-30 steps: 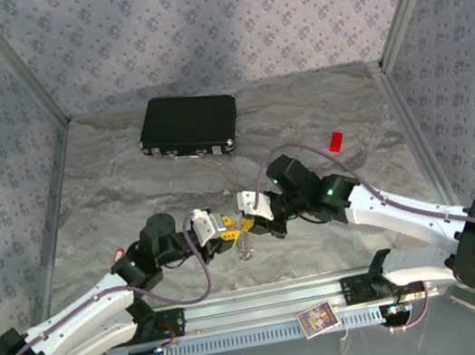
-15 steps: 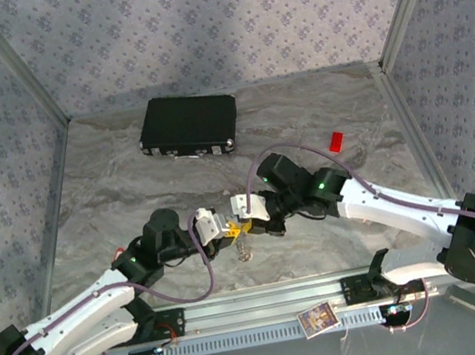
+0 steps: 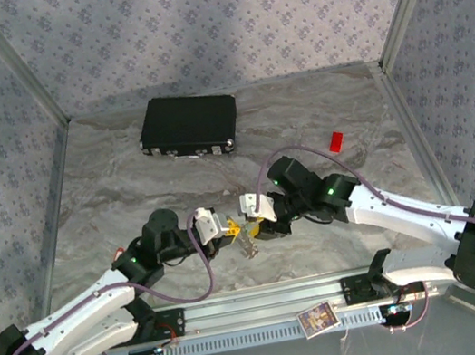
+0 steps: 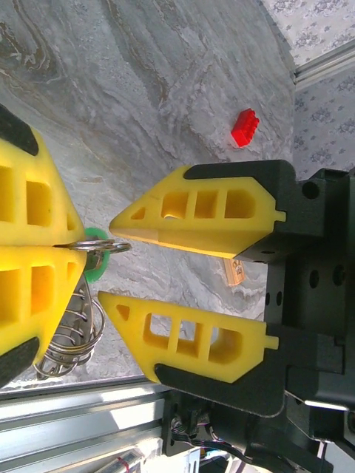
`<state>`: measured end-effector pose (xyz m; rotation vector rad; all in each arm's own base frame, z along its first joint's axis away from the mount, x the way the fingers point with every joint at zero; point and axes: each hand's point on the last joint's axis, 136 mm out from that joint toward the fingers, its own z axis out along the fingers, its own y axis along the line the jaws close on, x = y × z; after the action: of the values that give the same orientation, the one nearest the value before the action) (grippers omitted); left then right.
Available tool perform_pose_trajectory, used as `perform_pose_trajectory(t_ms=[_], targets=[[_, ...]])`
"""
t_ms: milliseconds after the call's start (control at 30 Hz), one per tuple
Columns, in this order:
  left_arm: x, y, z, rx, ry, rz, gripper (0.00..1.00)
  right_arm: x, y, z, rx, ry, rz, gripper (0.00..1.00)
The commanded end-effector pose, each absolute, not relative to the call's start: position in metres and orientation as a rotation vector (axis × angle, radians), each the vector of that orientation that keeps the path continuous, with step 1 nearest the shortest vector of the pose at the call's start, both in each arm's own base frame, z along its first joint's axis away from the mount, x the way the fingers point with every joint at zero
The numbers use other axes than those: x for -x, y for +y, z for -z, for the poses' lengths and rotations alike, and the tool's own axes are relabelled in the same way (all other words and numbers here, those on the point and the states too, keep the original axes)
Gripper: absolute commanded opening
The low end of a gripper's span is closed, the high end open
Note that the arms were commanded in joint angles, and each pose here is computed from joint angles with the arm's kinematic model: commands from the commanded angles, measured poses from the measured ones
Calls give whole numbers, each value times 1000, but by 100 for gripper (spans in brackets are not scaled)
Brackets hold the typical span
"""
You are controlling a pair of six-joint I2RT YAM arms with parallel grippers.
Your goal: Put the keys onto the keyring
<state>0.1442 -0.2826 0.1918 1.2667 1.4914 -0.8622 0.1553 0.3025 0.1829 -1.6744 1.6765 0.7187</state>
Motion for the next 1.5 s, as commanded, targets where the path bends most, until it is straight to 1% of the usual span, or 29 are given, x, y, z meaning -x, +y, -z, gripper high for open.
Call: perform_pose_trajectory(t_ms=[0, 200, 567, 800, 1100, 1267, 1300, 1333, 1367, 1400, 1467], targets=[[-141, -286, -205, -1260, 1419, 889, 0, -155, 305, -193, 1632, 1656, -754, 30], [-140, -286, -205, -1261, 1416, 893, 0, -157, 305, -195, 1624, 1657, -746, 26], [-140, -284, -209, -1241, 1395, 890, 0, -159, 304, -193, 1622, 1675, -726, 5], [-141, -283, -213, -1220, 1362, 881, 0, -159, 304, -182, 1634, 1706, -730, 0], [-142, -283, -214, -1211, 1355, 874, 0, -159, 305, -177, 1642, 1721, -738, 0], [-142, -283, -211, -1218, 1361, 869, 0, -159, 306, -184, 1631, 1700, -743, 0], [-142, -283, -211, -1219, 1362, 870, 0, -159, 306, -185, 1628, 1695, -743, 3], [-142, -283, -211, -1219, 1362, 868, 0, -159, 306, -187, 1623, 1689, -742, 10], [-142, -283, -211, -1220, 1361, 868, 0, -160, 306, -188, 1621, 1684, -738, 18], [-142, -283, -211, -1221, 1362, 868, 0, -160, 305, -188, 1617, 1682, -733, 23], [-142, -283, -210, -1224, 1362, 868, 0, -160, 306, -190, 1614, 1674, -734, 25]])
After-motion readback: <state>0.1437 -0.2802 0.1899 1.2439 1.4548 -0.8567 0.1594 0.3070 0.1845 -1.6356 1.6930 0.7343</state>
